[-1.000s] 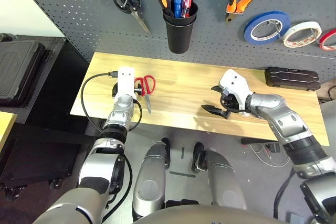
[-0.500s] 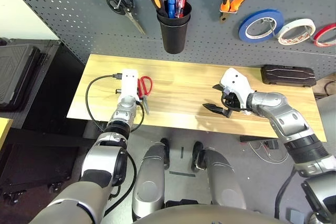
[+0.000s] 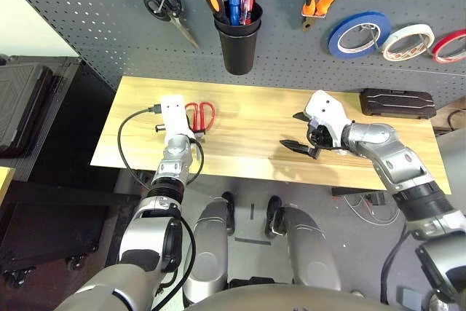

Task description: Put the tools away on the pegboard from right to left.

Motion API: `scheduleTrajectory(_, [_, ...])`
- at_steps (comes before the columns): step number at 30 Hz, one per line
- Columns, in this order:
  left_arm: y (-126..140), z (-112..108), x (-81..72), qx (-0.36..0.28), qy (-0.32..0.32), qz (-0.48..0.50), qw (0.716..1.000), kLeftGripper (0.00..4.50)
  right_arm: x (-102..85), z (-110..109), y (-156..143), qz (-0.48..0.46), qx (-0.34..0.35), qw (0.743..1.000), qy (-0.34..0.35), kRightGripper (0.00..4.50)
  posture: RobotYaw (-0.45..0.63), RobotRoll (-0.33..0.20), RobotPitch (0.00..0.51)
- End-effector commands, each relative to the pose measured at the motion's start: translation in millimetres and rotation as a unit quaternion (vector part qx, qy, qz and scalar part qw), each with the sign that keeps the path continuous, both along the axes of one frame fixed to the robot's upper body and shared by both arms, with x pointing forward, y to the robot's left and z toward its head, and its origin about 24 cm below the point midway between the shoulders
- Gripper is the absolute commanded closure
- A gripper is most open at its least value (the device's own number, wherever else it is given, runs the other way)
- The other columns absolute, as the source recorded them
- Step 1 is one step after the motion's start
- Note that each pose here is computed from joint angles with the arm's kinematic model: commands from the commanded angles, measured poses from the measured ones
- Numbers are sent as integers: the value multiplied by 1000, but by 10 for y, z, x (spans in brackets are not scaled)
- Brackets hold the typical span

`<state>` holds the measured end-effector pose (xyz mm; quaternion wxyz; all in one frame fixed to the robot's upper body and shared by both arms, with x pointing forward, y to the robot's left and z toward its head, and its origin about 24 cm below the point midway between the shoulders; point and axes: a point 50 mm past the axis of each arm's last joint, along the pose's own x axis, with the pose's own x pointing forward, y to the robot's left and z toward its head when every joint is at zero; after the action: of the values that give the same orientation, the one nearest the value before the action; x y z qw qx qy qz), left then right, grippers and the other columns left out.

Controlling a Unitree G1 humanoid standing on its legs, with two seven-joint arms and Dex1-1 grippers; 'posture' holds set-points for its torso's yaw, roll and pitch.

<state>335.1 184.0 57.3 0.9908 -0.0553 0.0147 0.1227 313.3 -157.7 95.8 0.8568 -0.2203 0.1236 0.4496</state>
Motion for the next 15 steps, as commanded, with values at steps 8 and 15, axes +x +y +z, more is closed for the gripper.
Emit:
scheduleTrajectory(8, [204,634,-497,-56,-151,59,985,4478,107,26,-107,6,33,999,-20,0,316,0,220])
scheduleTrajectory(15, [286,1041,-630,-74,-216,69,971,4478,151,46,-162,5,45,998,-32,0,345,0,210])
